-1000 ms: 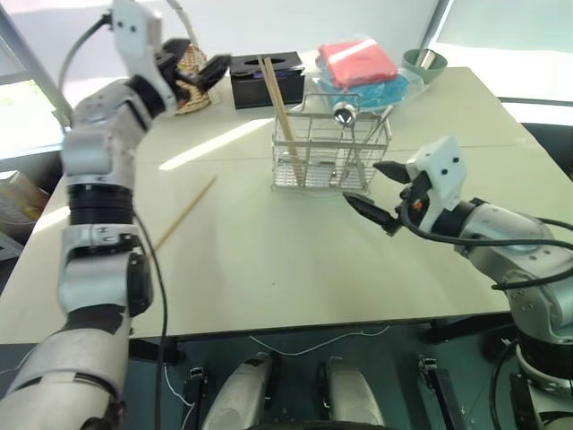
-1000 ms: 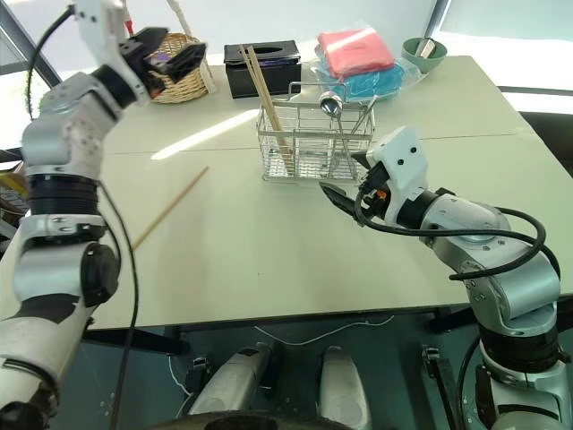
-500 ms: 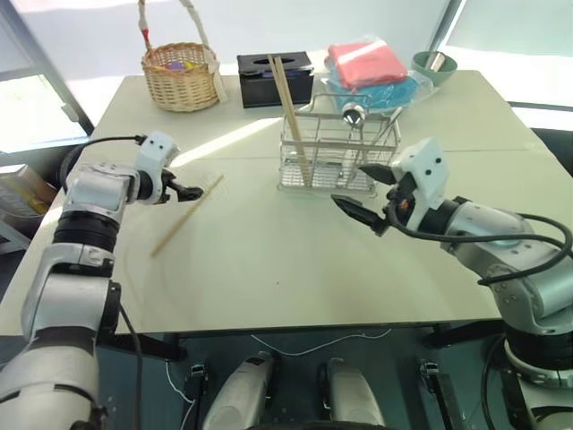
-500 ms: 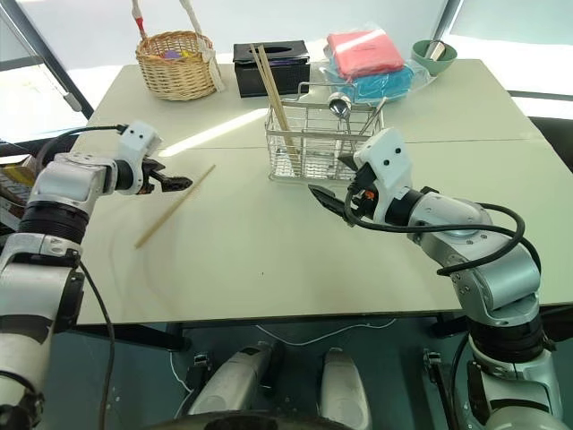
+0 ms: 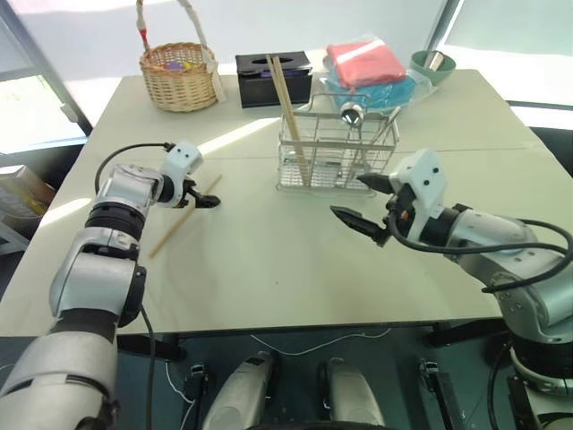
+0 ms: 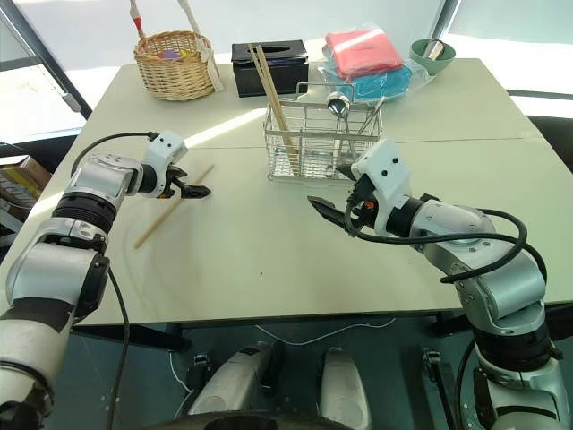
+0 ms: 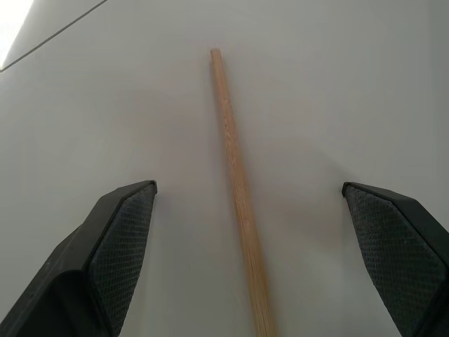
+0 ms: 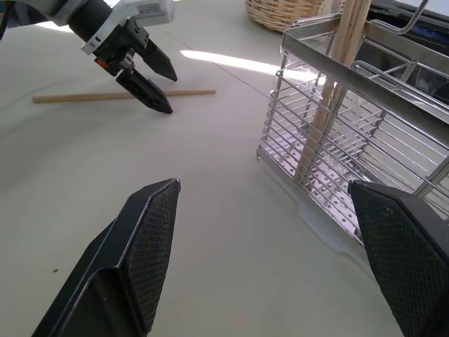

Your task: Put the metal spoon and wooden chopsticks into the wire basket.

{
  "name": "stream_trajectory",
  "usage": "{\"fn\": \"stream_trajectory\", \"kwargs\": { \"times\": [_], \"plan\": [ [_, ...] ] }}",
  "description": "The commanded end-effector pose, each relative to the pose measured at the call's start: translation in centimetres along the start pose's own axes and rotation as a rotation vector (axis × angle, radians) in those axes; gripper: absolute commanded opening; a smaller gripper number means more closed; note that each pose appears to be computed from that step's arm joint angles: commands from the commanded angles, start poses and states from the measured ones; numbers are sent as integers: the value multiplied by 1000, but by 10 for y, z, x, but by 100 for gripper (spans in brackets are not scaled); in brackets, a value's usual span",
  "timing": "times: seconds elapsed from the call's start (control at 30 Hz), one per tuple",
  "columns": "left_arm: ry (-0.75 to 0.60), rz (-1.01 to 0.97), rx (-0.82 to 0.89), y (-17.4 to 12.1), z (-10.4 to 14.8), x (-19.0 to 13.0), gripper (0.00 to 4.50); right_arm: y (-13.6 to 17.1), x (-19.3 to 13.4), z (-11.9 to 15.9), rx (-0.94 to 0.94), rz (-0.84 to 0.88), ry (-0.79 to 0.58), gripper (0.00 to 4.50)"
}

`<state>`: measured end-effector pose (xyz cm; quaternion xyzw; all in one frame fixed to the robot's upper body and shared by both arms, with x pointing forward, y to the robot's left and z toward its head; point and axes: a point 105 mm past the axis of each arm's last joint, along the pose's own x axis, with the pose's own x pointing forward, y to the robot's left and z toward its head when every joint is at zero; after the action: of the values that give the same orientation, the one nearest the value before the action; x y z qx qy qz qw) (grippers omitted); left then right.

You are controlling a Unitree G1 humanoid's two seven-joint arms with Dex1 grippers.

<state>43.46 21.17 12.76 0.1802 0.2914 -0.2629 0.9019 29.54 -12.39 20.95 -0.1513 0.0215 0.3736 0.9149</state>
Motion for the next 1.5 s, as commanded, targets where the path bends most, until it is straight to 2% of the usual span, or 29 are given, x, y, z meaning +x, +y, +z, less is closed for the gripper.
{"fn": "stream_trajectory", "kwargs": {
  "times": [0.03, 0.2, 0.23, 0.37, 0.47, 0.57, 0.67, 0.8, 0.87, 1.07, 1.17, 1.5],
  "plan": [
    [16, 24, 36, 4, 2, -1, 311, 2, -6, 11, -33, -9, -36, 399],
    [17, 17, 39, 3, 2, 0, 44, 2, -8, 9, -33, -5, -30, 399],
    [16, 20, 40, 3, 2, -1, 4, 3, -8, 8, -32, 2, -28, 399],
    [-19, 53, 30, 7, 10, -4, 4, 6, -10, 7, -31, 27, -20, 399],
    [-142, 131, -2, 17, 32, -10, 4, 9, -10, 6, -30, 43, -18, 399],
    [-404, 209, -72, 27, 76, -28, 4, 9, -10, 8, -35, 46, -21, 399],
    [-736, 203, -158, 28, 131, -63, 4, 4, -10, 13, -40, 27, -40, 399],
    [-1054, 176, -247, 20, 186, -108, 4, 0, -10, 21, -41, 24, -66, 399],
    [-1170, 176, -271, 14, 209, -125, 4, -1, -11, 23, -45, 26, -68, 399],
    [-1353, 138, -247, -14, 254, -147, 4, -2, -10, 23, -51, 17, -63, 399],
    [-1378, 82, -205, -43, 273, -135, 4, -2, -10, 22, -46, 1, -65, 399],
    [-1363, 28, -161, -78, 282, -105, 4, 0, -15, 19, -32, -30, -54, 399]
  ]
}}
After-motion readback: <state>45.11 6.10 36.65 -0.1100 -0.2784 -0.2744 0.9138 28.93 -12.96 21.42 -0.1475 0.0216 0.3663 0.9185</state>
